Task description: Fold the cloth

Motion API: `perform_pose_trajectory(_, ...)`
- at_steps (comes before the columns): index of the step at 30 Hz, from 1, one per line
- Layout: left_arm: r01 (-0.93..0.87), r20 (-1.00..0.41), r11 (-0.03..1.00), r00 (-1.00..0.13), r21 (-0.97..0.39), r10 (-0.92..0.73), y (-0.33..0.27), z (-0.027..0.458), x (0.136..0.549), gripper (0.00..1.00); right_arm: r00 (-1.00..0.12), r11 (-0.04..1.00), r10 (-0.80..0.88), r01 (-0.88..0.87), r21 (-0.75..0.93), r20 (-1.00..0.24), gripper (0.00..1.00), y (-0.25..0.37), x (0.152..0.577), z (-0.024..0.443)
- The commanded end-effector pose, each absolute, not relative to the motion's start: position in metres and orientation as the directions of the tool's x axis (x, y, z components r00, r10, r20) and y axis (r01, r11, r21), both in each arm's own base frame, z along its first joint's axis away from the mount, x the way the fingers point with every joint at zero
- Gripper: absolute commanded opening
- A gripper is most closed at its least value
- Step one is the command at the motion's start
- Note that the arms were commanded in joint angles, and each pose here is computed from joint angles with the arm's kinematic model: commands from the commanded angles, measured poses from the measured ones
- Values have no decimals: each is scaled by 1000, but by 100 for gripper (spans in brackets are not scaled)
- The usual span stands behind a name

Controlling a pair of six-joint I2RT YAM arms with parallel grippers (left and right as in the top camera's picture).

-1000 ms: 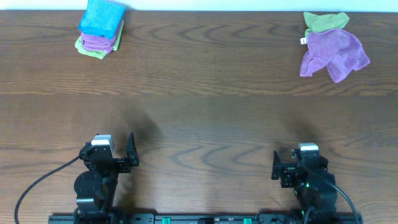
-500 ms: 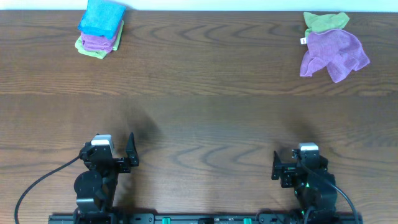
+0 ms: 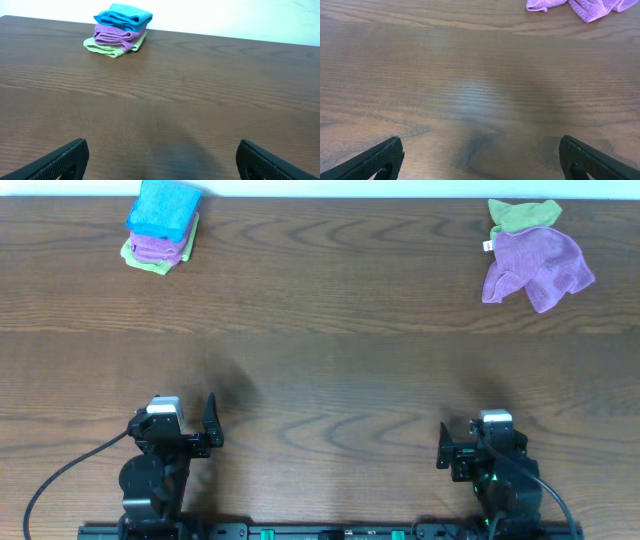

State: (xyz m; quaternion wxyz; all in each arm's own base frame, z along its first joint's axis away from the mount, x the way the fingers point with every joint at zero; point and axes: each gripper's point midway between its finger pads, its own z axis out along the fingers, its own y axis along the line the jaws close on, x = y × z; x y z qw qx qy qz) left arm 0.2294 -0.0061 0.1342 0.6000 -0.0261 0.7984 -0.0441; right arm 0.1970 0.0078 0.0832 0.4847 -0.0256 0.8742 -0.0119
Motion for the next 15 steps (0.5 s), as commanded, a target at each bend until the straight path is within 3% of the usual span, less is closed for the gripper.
perform_pose_trajectory(1, 6, -951, 996, -299, -86, -80, -5, 123, 229, 95, -525, 999, -48, -15, -47, -850, 99, 5, 197, 83)
perform_pose_trajectory(10, 6, -951, 996, -299, -86, -80, -5, 123, 229, 95, -500, 999, -48, -3, -54, -865, 99, 3, 201, 89)
perform_pose_trajectory(12, 6, -951, 996, -299, -86, -80, -5, 123, 229, 95, -412, 1000, -10, 10, -16, -911, 99, 5, 212, 110)
perform_pose_trajectory(15, 6, -951, 996, -299, -85, -80, -5, 123, 229, 95, -263, 982, 186, 33, 184, -947, 99, 11, 226, 146)
